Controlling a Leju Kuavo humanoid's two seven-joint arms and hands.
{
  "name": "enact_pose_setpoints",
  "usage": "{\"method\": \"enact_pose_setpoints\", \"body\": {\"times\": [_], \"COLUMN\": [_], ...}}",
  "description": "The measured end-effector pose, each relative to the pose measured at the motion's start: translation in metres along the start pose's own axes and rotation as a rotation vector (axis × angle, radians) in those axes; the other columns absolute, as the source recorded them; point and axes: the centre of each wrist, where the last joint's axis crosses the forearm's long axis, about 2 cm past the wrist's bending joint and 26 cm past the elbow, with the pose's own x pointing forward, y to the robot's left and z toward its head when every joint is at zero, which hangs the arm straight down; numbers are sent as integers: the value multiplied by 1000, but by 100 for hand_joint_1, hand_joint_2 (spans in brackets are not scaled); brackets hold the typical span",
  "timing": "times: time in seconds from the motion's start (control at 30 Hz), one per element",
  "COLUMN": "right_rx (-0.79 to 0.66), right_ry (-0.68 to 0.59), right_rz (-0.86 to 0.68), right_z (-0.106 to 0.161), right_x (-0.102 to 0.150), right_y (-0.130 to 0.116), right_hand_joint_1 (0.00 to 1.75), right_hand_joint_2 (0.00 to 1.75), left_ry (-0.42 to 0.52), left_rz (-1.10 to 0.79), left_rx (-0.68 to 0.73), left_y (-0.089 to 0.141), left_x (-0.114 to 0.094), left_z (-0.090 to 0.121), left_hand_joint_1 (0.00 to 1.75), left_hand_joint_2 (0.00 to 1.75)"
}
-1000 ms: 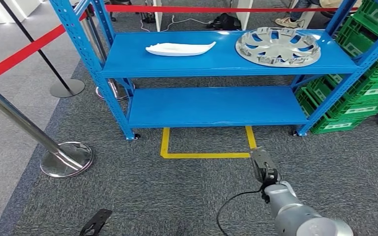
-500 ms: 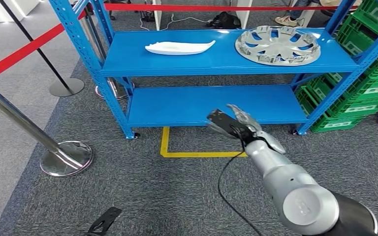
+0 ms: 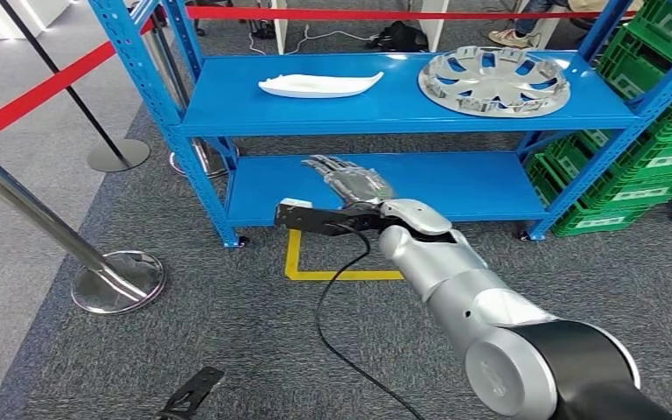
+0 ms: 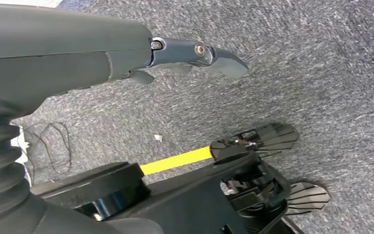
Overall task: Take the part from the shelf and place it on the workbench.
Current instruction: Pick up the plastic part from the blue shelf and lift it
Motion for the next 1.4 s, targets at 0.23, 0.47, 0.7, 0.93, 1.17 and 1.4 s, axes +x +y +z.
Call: {"method": "enact_pose_setpoints", "body": {"times": [0.23, 0.47, 0.7, 0.93, 1.17, 1.4], "right_rx": [8, -36, -42, -30, 1, 21], "right_ry": [91, 234, 347, 451, 558, 580], "right_rz": [306, 526, 632, 646, 622, 571], "right_z": [-7, -9, -2, 14, 30, 41], "right_x": [5, -8, -35, -65, -90, -103], "right_y": [-17, -52, -83, -97, -96, -85], "right_hand_joint_1": [0, 0, 0, 0, 0, 0], "right_hand_joint_2": [175, 175, 175, 175, 175, 175], "left_ry": [-2, 0, -3, -1, -4, -15], "left_rz": [-17, -39, -49, -42, -35, -35], "left_rx": [-2, -4, -7, -11, -11, -7], "left_y": [0, 1, 2, 2, 3, 4], "left_x": [3, 7, 11, 11, 11, 10], "left_z": [0, -1, -1, -1, -1, -1], "left_hand_joint_1": [0, 0, 0, 0, 0, 0], "left_hand_joint_2": [175, 175, 175, 0, 0, 0]}}
